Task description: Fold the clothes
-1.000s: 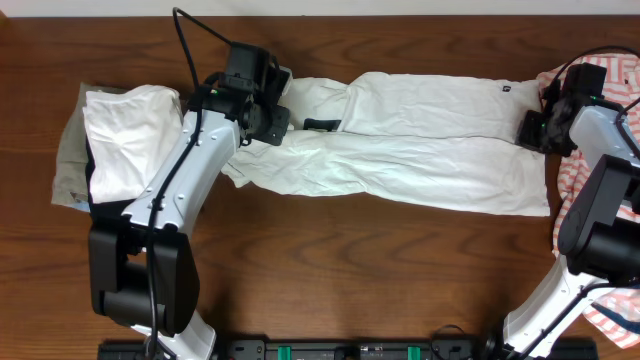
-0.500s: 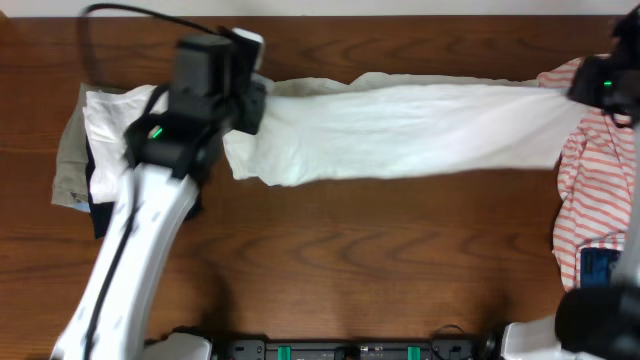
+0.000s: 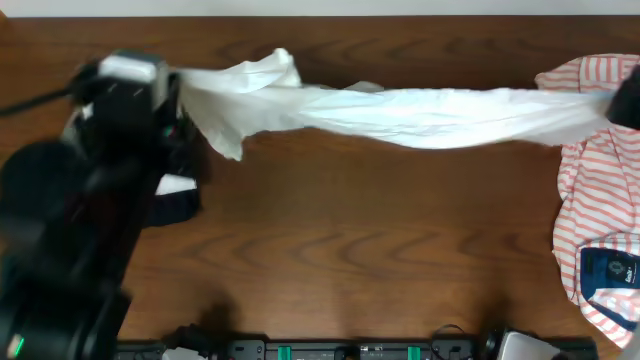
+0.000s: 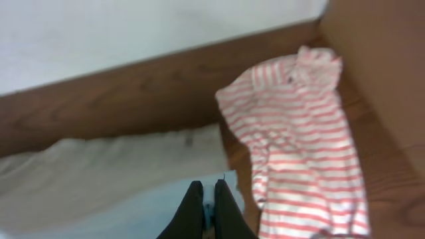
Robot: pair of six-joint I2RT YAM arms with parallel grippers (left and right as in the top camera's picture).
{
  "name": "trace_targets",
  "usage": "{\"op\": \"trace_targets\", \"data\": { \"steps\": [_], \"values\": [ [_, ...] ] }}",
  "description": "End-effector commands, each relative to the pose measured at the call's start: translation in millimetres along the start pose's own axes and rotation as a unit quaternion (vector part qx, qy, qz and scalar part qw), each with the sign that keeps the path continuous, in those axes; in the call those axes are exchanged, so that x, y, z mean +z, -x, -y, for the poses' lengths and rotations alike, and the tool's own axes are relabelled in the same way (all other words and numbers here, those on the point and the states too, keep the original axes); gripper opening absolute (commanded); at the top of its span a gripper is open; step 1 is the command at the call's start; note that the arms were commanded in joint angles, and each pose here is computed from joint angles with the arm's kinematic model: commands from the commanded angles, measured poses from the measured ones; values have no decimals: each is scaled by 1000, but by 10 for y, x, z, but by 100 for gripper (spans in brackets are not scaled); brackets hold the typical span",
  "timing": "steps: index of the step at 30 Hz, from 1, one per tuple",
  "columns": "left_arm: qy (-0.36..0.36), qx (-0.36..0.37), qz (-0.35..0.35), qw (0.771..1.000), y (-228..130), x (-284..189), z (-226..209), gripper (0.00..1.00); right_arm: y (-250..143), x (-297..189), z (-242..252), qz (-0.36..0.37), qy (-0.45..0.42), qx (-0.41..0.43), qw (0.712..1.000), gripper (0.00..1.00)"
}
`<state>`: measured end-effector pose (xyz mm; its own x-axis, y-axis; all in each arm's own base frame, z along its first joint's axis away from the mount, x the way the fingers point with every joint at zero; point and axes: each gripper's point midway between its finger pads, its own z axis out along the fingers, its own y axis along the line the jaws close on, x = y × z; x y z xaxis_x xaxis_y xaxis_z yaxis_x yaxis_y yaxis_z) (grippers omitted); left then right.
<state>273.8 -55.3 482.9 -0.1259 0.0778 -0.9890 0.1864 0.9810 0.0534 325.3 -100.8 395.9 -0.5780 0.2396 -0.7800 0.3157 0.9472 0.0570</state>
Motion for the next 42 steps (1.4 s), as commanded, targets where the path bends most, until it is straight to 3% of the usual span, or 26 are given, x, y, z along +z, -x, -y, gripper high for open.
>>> {"op": "trace_targets", "data": {
  "steps": [1,14,29,35,42],
  "values": [
    [15,-9,60,998,320,-388,-79,6,203,-551,123,75,-38,2,996,1],
    [17,-6,101,995,512,-699,-101,6,234,-808,174,103,-54,5,993,1],
    [24,-2,212,977,1201,-1478,-168,6,518,-1187,222,169,-72,12,983,1],
    [20,2,139,990,982,-861,-133,6,534,-590,180,106,-57,8,993,1],
    [13,9,5,1000,485,329,-57,6,390,424,118,-2,-34,4,999,1]
  ]
}}
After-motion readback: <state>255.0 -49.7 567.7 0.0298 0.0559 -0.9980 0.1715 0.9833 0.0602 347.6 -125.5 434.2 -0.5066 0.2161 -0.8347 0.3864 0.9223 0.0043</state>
